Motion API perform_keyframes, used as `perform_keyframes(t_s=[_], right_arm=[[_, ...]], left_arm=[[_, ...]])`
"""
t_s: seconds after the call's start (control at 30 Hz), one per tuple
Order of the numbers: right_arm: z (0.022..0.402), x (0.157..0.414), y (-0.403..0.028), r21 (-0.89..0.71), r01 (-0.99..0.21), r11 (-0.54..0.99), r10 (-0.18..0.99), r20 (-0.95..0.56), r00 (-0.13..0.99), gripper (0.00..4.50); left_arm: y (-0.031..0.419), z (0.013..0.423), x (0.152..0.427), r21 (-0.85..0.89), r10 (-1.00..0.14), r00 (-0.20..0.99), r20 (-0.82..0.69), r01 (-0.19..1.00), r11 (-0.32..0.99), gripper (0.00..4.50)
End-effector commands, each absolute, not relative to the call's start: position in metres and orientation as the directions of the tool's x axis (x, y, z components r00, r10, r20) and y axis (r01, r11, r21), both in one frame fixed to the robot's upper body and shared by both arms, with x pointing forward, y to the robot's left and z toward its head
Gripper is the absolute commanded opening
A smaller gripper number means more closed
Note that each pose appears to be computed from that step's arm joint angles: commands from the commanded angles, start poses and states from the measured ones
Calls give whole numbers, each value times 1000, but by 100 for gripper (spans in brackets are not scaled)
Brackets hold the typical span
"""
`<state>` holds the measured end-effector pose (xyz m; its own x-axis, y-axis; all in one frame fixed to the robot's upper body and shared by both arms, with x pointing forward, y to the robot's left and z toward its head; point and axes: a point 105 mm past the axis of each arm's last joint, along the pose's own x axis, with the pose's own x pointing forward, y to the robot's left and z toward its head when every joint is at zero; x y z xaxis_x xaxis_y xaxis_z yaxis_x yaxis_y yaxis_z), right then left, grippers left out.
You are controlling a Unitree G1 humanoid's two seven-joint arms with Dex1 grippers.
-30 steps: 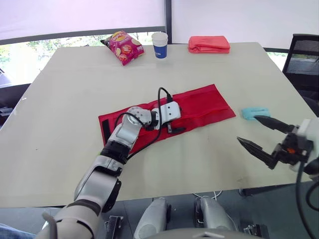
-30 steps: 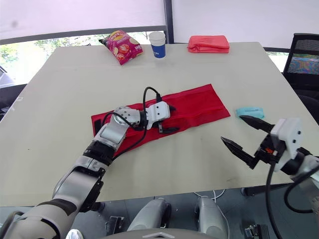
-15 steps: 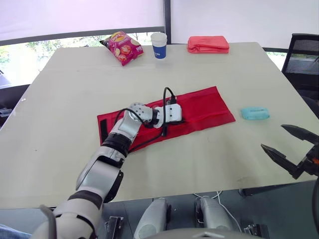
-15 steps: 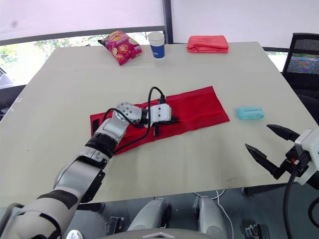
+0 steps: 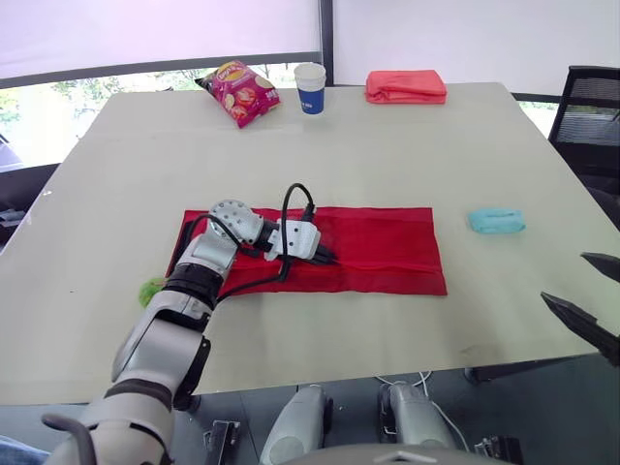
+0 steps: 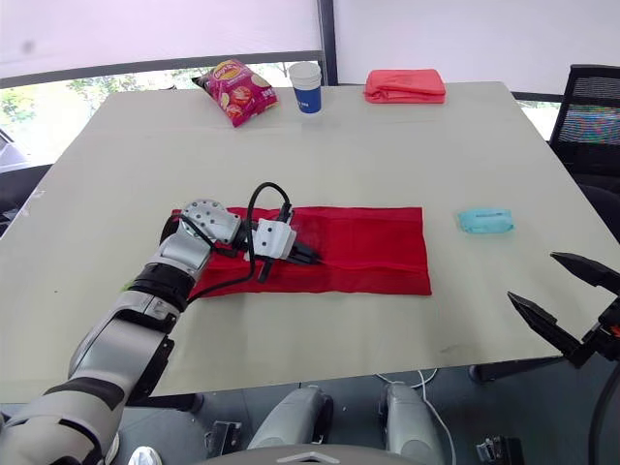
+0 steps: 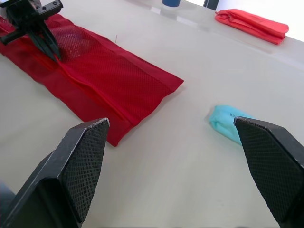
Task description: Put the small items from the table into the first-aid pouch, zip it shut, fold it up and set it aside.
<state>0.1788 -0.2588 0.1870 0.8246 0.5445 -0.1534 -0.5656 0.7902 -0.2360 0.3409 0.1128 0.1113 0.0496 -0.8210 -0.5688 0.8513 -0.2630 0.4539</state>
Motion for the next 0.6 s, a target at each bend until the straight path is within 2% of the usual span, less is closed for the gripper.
perform_keyframes(t_s=[0.03, 0.13, 0.33, 0.5, 0.6], right_arm=[[196, 176, -261, -273, -558, 783, 545, -130, 828, 450], [195, 176, -261, -273, -560, 782, 546, -133, 827, 450], [198, 177, -266, -284, -548, 787, 535, -128, 835, 450], [198, 177, -272, -277, -518, 809, 508, -110, 854, 450], [199, 178, -273, -274, -497, 823, 493, -91, 865, 450]], left_arm=[[122, 130, 349, 480, -848, 92, -521, 853, -203, 30], [122, 133, 345, 451, -862, 56, -503, 868, -207, 127], [117, 153, 337, 477, -913, 5, -408, 854, -208, 432], [104, 160, 333, 484, -935, 1, -354, 856, -182, 443], [80, 154, 335, 526, -939, 52, -339, 838, -144, 443]])
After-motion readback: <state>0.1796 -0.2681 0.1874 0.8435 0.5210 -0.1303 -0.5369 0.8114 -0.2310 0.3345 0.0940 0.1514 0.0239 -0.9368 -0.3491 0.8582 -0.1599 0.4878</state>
